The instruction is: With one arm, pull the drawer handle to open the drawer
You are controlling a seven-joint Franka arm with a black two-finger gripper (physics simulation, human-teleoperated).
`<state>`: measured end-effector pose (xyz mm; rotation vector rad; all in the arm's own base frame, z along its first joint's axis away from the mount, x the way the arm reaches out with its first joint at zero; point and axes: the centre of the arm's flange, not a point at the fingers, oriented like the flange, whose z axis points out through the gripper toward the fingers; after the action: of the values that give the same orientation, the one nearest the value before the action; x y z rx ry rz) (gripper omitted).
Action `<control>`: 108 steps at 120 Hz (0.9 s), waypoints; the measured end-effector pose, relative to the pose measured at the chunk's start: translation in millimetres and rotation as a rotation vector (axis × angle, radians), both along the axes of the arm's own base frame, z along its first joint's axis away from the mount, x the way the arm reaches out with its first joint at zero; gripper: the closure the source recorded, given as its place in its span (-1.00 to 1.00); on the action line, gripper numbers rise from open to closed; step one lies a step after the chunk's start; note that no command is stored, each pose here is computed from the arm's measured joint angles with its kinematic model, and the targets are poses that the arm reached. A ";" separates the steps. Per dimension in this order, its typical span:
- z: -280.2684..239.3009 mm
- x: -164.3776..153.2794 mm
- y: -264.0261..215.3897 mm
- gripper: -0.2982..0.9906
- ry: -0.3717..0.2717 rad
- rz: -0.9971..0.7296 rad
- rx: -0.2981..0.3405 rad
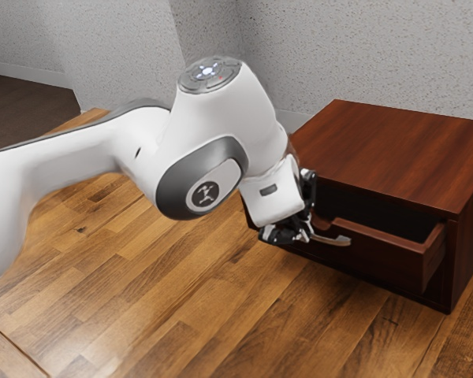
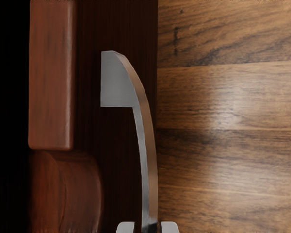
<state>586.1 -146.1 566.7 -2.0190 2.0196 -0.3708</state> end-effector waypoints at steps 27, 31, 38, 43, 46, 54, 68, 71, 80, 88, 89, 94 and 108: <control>2.1 -14.7 -0.7 0.57 -0.004 0.010 0.002; 2.4 -16.6 -0.8 0.56 -0.004 0.011 0.003; 2.3 -19.7 -1.0 0.56 -0.004 0.014 0.003; 1.8 -22.9 -1.2 0.55 -0.003 0.015 0.004; 1.8 -24.8 -1.4 0.55 -0.003 0.016 0.005; 1.3 -29.1 -1.6 0.55 -0.004 0.019 0.007; 5.2 -37.2 -0.4 0.53 -0.014 0.025 0.009; 8.8 -40.3 1.4 0.52 -0.021 0.030 0.010; 43.9 -62.4 -9.2 0.42 -0.093 0.013 0.026; 95.2 -103.8 -40.3 0.26 -0.202 -0.040 0.045; 100.6 -108.6 -42.9 0.23 -0.214 -0.044 0.047; 126.2 -129.1 -50.3 0.09 -0.263 -0.054 0.053; 195.2 -156.0 -49.7 -0.19 -0.324 -0.040 0.021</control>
<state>430.1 -195.8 761.9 -1.7743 1.8561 -0.6364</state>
